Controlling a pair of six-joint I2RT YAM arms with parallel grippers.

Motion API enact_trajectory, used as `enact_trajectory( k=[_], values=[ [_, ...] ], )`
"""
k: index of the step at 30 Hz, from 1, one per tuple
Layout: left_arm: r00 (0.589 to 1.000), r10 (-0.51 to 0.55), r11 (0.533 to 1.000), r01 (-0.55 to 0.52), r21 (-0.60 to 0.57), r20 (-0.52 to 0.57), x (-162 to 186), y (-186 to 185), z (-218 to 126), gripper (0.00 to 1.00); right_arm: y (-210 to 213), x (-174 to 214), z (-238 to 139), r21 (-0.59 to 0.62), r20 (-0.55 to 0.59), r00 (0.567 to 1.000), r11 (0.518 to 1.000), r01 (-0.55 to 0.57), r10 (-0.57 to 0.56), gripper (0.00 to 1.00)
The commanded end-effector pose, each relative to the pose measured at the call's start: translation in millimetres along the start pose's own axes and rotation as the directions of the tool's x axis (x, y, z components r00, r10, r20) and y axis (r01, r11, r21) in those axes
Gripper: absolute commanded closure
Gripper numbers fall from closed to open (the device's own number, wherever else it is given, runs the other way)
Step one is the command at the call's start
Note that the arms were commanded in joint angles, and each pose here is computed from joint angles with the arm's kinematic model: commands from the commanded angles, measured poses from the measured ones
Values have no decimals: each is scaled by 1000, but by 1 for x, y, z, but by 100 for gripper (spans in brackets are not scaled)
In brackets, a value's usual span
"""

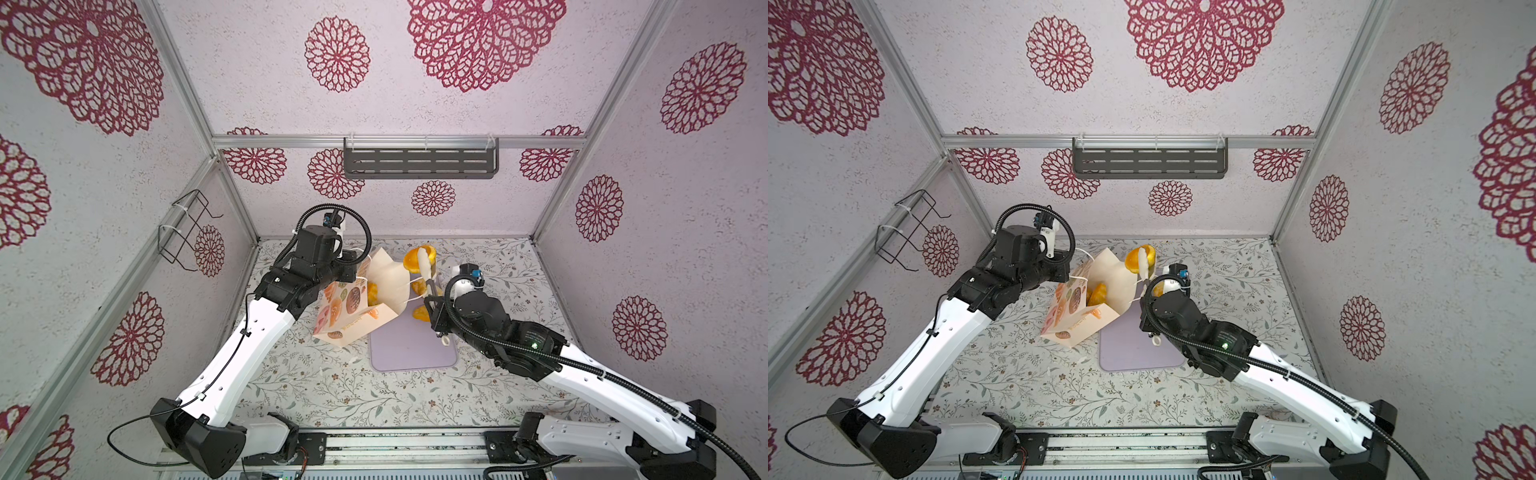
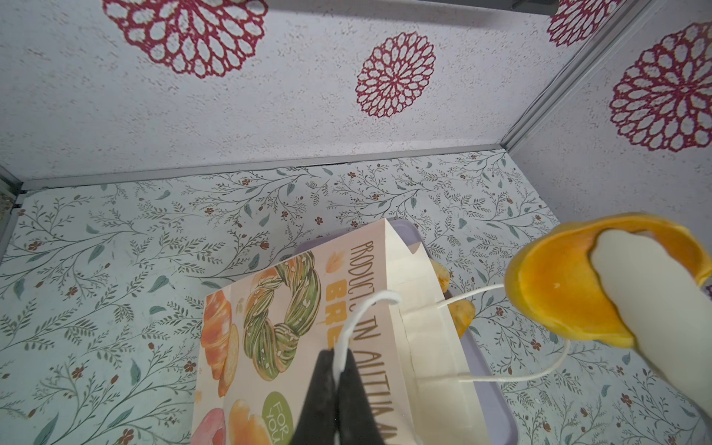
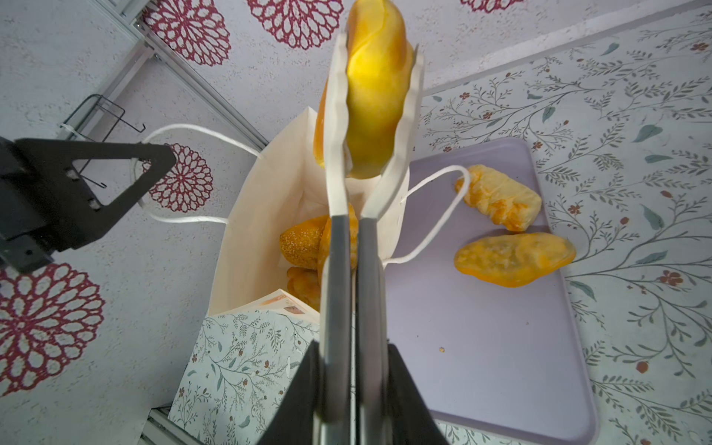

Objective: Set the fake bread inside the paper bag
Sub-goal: 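Carry the bun over the bag opening while the left gripper holds the bag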

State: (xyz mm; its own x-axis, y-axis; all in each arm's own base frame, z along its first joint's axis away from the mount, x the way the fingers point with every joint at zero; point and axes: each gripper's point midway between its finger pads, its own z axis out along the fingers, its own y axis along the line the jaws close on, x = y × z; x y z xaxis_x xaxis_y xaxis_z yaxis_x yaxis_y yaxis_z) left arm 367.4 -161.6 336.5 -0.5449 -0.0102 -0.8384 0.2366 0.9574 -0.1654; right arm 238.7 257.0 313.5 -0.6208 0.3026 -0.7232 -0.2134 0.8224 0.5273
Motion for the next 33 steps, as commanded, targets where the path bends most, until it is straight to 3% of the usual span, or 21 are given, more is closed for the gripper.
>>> enact_trajectory(
  k=[1,33],
  values=[
    [999,8,1000,-8,-2,34,-7,3,-6,100,28,-19,-6,-113,57,998,993,-25,32,100],
    [999,11,1000,-11,-4,37,-8,3,-6,100,50,33,34,-170,-90,995,984,-52,37,99]
  ],
)
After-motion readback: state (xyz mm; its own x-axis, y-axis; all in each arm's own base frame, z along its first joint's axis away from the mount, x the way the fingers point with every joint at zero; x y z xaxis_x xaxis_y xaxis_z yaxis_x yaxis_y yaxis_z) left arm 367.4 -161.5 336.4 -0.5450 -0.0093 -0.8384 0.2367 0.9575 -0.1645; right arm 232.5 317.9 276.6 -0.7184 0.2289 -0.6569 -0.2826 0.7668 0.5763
